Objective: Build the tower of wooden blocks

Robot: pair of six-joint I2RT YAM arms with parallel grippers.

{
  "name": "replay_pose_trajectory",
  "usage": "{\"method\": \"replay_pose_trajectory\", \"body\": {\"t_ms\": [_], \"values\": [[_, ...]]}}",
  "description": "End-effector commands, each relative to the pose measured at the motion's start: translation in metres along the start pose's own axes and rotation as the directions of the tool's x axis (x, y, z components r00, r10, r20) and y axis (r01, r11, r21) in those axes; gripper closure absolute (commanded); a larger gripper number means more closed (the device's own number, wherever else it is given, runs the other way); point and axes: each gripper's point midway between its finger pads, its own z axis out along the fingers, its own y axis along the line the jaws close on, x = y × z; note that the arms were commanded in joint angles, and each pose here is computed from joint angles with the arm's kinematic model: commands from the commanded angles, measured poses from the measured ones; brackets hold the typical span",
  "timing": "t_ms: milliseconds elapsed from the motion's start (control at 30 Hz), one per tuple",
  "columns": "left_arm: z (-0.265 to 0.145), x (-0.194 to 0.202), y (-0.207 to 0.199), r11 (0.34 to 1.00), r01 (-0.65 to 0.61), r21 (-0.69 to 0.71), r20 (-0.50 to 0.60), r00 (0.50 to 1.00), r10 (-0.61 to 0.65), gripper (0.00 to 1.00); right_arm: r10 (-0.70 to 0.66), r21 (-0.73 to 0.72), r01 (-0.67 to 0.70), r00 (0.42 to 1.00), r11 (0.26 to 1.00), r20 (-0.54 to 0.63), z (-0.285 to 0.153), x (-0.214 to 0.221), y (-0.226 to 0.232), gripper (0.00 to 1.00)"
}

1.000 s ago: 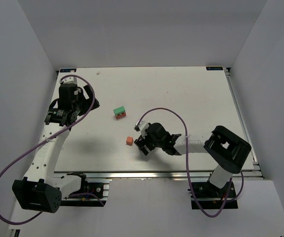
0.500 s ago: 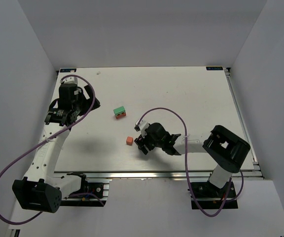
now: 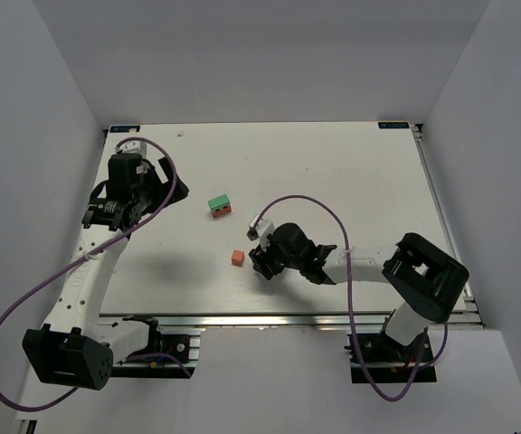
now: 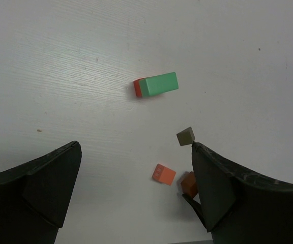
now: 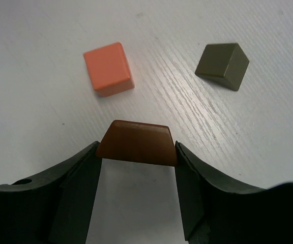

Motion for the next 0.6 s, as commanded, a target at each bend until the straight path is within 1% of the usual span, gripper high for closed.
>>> {"method": "replay_pose_trajectory", "body": {"t_ms": [0, 67, 100, 167, 200, 233, 267, 300, 333, 367, 400, 433, 467, 500, 533, 567], "values": [[-0.012, 0.004, -0.016, 0.996, -0.022, 0.091, -0.02, 1.0, 0.024, 0.02, -0.025, -0.072, 0.033, 0.993, 0.997, 0.111, -0.015, -0.035, 0.014, 0.56], [-0.015, 0.007, -0.024, 0.988, -0.038, 0.149, -0.034, 0.998, 0.044, 0.02, -0.037, -0.12, 0.054, 0.989, 0.991, 0.142, -0.025, -0.049, 0.023, 0.56], [-0.018, 0.011, -0.034, 0.976, -0.055, 0.21, -0.049, 0.997, 0.067, 0.02, -0.04, -0.14, 0.061, 0.988, 0.988, 0.152, -0.03, -0.054, 0.026, 0.56], [-0.022, 0.016, -0.044, 0.957, -0.076, 0.28, -0.058, 0.994, 0.095, 0.02, -0.025, -0.17, 0.057, 0.983, 0.984, 0.18, -0.045, -0.067, 0.027, 0.58], [-0.025, 0.013, -0.053, 0.943, -0.089, 0.321, -0.039, 0.993, 0.107, 0.02, -0.009, -0.231, 0.056, 0.979, 0.971, 0.202, -0.054, -0.074, 0.034, 0.6], [-0.028, 0.016, -0.062, 0.922, -0.09, 0.377, -0.044, 0.992, 0.114, 0.02, 0.011, -0.27, 0.058, 0.969, 0.961, 0.248, -0.067, -0.087, 0.037, 0.61], [-0.03, 0.016, -0.07, 0.904, -0.094, 0.416, -0.035, 0.992, 0.119, 0.02, 0.085, -0.363, 0.011, 0.965, 0.932, 0.248, -0.079, -0.089, 0.038, 0.61], [-0.038, 0.012, -0.087, 0.864, -0.106, 0.492, -0.005, 0.992, 0.125, 0.02, 0.118, -0.409, 0.005, 0.954, 0.912, 0.276, -0.093, -0.099, 0.038, 0.61], [-0.04, 0.013, -0.094, 0.845, -0.112, 0.523, 0.006, 0.992, 0.128, 0.02, 0.149, -0.464, 0.007, 0.942, 0.886, 0.299, -0.104, -0.108, 0.038, 0.61], [-0.044, 0.016, -0.106, 0.819, -0.126, 0.56, 0.015, 0.99, 0.143, 0.02, 0.217, -0.56, -0.024, 0.935, 0.828, 0.281, -0.121, -0.111, 0.037, 0.62], [-0.049, 0.011, -0.116, 0.79, -0.152, 0.594, 0.054, 0.987, 0.149, 0.02, 0.234, -0.605, -0.014, 0.929, 0.796, 0.286, -0.133, -0.115, 0.038, 0.62], [-0.051, 0.012, -0.124, 0.77, -0.169, 0.615, 0.068, 0.985, 0.161, 0.02, 0.243, -0.644, -0.002, 0.927, 0.765, 0.285, -0.142, -0.118, 0.039, 0.63], [-0.056, 0.019, -0.138, 0.736, -0.192, 0.649, 0.076, 0.979, 0.188, 0.02, 0.246, -0.704, 0.02, 0.93, 0.71, 0.274, -0.157, -0.124, 0.043, 0.65], [-0.061, 0.017, -0.149, 0.701, -0.234, 0.674, 0.118, 0.97, 0.21, 0.02, 0.236, -0.74, 0.042, 0.934, 0.671, 0.268, -0.165, -0.125, 0.048, 0.66], [-0.062, 0.023, -0.159, 0.668, -0.262, 0.696, 0.133, 0.962, 0.238, 0.02, 0.228, -0.766, 0.057, 0.938, 0.64, 0.26, -0.172, -0.127, 0.051, 0.67], [-0.071, 0.038, -0.175, 0.593, -0.299, 0.748, 0.145, 0.945, 0.294, 0.02, 0.209, -0.812, 0.095, 0.943, 0.575, 0.259, -0.187, -0.132, 0.057, 0.65]]}}
